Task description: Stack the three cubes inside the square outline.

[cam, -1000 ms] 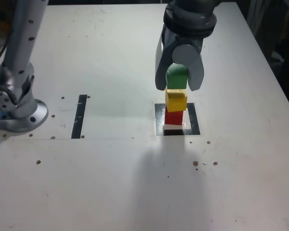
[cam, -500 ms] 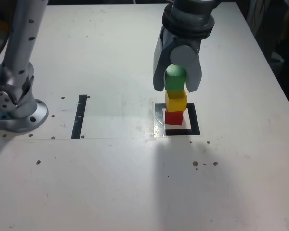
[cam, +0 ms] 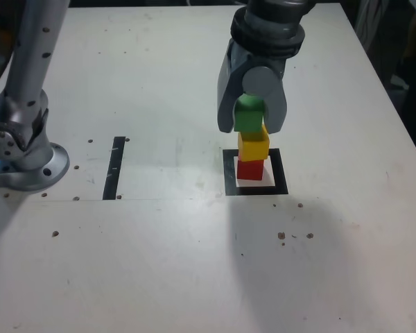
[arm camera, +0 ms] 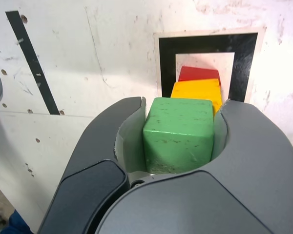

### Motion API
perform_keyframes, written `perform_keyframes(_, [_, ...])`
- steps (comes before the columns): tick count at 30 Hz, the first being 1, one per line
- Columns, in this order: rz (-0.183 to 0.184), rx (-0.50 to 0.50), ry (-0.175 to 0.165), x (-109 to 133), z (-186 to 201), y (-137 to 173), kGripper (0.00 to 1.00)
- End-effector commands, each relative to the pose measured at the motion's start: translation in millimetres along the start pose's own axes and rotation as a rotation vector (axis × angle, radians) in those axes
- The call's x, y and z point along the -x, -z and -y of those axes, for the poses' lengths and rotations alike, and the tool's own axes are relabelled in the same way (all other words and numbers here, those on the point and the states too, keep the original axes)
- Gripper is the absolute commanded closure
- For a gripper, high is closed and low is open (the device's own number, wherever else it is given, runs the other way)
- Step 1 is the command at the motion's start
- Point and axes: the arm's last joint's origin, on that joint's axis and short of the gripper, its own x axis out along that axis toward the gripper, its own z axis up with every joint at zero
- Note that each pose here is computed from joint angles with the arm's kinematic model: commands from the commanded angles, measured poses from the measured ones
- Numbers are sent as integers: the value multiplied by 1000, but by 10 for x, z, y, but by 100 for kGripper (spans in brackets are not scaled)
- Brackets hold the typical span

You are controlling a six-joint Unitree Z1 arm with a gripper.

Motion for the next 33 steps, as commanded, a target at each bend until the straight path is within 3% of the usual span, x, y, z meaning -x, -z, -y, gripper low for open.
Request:
perform_keyframes(1, [-3,-4,7,-2,29,-11,76])
perform_keyframes(12, [-13,-13,28,-39,69,-53,76])
perform_keyframes(17, [-13,-22,28,-71,68,-96,70])
perform_keyframes(20, [-8,-27,28,-73,59,-108,59])
perform_keyframes(25, [4,-31,24,-48,47,-94,17])
perform_keyframes(27, [7,-32,22,-36,45,-83,5])
perform_keyframes(33, [14,-32,9,-2,37,-55,1])
